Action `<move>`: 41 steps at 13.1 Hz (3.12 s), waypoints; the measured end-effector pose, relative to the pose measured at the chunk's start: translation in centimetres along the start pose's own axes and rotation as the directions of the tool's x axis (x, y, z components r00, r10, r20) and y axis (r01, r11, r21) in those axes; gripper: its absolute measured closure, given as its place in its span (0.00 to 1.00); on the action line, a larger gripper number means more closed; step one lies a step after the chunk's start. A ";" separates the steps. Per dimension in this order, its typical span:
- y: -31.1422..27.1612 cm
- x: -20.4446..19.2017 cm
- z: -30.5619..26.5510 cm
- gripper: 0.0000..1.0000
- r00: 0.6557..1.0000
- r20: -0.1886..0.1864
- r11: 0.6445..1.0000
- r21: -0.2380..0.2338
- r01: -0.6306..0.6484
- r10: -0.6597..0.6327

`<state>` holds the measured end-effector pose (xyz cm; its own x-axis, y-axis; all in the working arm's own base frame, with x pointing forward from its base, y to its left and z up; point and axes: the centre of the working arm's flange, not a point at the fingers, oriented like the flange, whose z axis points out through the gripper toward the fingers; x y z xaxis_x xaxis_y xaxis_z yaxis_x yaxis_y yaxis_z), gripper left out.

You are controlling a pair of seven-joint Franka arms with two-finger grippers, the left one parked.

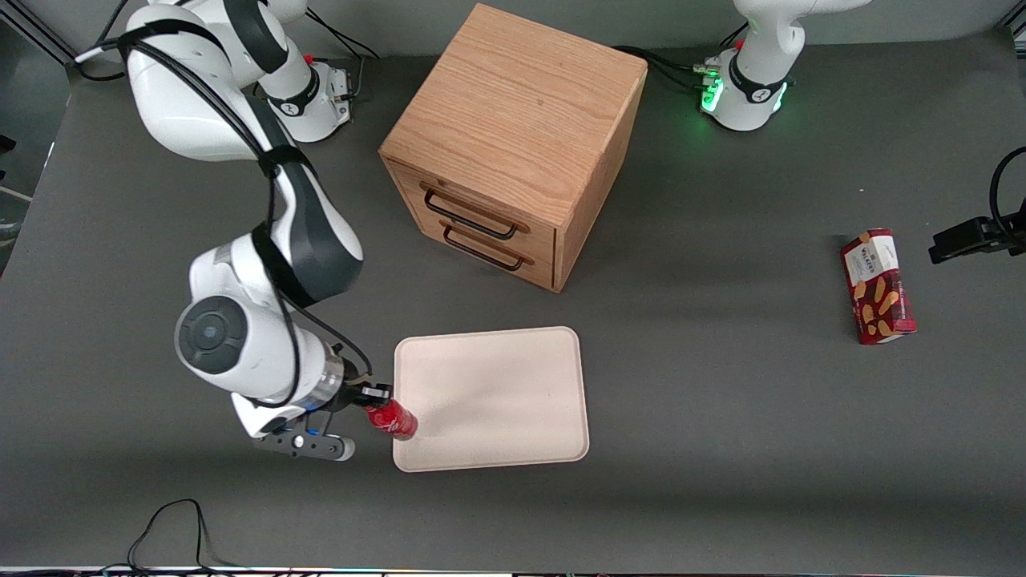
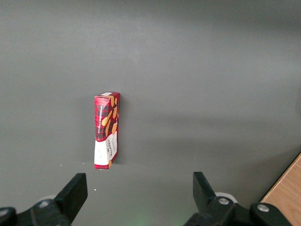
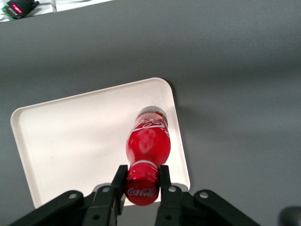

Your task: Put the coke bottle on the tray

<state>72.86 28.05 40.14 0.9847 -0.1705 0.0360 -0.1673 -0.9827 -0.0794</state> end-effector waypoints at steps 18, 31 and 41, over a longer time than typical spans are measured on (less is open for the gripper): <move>-0.7 0.4 7.1 0.42 1.000 0.001 1.000 -0.015 -0.027 0.027; 5.7 1.7 3.1 0.00 0.994 0.089 0.993 -0.104 -0.061 0.070; 16.2 -5.1 -8.1 0.00 0.975 0.212 0.983 -0.153 0.102 -0.068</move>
<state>64.73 12.39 46.69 0.9817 -0.0844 -0.1706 -0.0719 -0.9944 0.0780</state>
